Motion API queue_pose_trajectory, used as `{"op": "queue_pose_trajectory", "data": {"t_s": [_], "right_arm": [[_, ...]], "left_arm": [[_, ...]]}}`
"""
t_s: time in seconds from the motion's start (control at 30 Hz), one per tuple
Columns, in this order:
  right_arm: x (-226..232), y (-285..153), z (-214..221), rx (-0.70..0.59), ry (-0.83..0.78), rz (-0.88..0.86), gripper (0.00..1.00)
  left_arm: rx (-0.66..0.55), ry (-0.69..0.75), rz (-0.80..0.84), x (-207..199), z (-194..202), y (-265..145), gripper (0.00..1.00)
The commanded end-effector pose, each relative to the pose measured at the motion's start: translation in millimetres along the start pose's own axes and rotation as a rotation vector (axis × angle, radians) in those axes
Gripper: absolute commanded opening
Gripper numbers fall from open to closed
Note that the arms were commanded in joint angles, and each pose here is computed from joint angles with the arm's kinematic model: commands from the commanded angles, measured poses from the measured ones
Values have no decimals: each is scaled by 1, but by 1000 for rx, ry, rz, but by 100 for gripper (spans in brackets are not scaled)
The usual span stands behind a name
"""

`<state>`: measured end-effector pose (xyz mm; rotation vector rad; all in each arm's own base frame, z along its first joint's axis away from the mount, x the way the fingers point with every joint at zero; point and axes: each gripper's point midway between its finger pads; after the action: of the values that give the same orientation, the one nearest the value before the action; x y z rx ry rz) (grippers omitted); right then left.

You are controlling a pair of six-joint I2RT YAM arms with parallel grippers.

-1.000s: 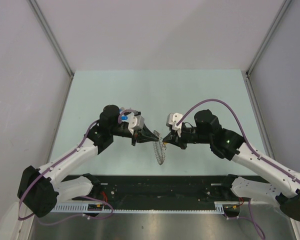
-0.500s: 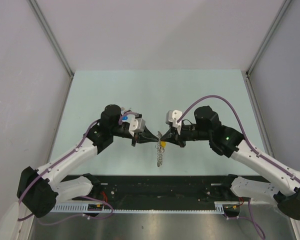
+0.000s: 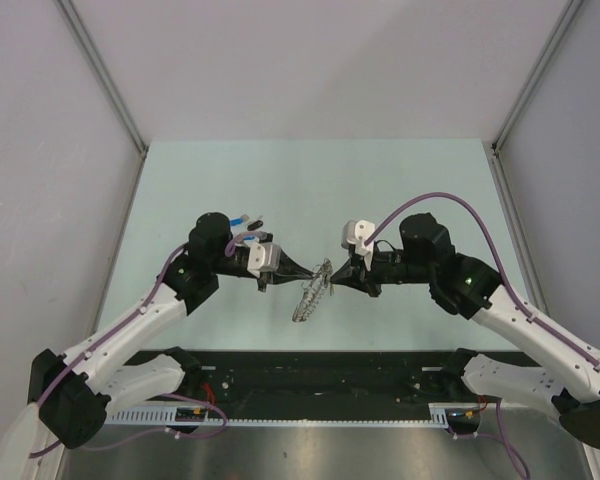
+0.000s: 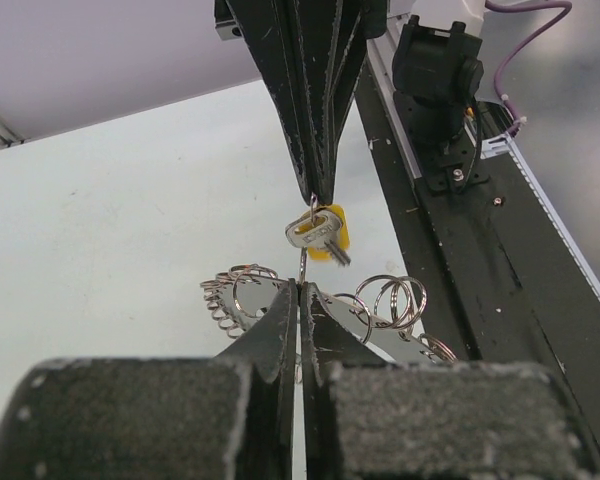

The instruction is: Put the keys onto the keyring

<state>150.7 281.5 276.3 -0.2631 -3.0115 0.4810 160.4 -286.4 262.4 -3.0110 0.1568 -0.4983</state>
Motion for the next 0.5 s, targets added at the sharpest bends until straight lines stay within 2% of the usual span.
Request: {"op": "queue_pose_trajectory", "data": {"t_s": [0.0, 0.47], "right_arm": [[2, -5, -19, -35, -8, -1, 0], [-3, 6, -21, -38, -27, -11, 0]], "left_arm": [[-39, 99, -6, 5, -11, -1, 0], [-62, 80, 20, 1, -10, 2, 0]]}}
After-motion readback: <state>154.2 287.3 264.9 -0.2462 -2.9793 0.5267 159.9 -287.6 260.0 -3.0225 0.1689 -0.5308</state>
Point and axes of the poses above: each gripper's point midway between its finger pads, its own y axis out along the fingers, its own x axis along the line the jaws close on, z = x × y, and after that the axes turned 6 degrees about y, right-handed
